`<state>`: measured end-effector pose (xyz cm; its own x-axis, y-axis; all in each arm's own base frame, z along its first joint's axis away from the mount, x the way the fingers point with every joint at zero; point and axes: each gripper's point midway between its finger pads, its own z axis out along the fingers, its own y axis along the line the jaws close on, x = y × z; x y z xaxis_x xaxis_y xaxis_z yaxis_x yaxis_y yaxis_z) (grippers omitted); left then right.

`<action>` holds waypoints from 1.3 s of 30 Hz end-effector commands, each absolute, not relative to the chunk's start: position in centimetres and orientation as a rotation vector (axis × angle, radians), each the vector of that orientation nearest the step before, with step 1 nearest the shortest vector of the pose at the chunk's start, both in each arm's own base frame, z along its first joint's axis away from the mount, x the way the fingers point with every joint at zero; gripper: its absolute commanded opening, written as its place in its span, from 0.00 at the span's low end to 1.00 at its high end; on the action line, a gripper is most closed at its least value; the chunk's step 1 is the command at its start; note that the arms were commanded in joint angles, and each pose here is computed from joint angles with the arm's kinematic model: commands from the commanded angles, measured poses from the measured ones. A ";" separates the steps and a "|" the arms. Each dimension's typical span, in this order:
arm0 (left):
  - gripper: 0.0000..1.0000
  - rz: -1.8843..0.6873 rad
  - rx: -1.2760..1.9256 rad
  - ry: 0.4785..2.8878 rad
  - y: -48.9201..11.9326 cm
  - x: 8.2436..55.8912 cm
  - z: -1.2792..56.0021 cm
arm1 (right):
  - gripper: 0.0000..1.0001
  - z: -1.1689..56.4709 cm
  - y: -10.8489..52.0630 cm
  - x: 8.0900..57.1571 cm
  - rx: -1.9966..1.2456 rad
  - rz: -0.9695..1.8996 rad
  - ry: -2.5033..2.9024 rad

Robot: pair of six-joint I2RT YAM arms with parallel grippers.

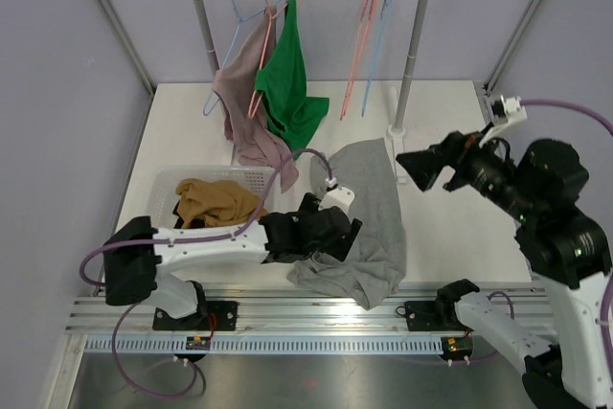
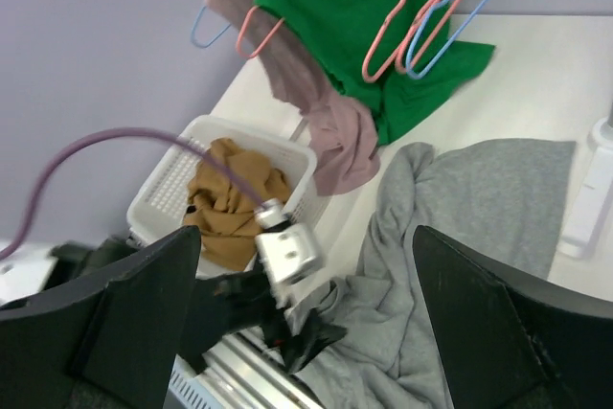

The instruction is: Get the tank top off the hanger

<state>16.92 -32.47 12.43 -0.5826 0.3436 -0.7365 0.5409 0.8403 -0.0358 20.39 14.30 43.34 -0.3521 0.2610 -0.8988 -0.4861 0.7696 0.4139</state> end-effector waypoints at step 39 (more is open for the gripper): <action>0.00 -0.122 0.093 1.737 -17.0 22.7 44.9 | 1.00 40.4 12.5 11.6 -0.265 0.856 1.671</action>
<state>22.40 -22.34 39.99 -0.2773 0.0061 -0.9608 0.2553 0.9645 -0.0676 11.85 13.03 39.67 -0.3297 0.2689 -0.9050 -0.5902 0.6894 0.4199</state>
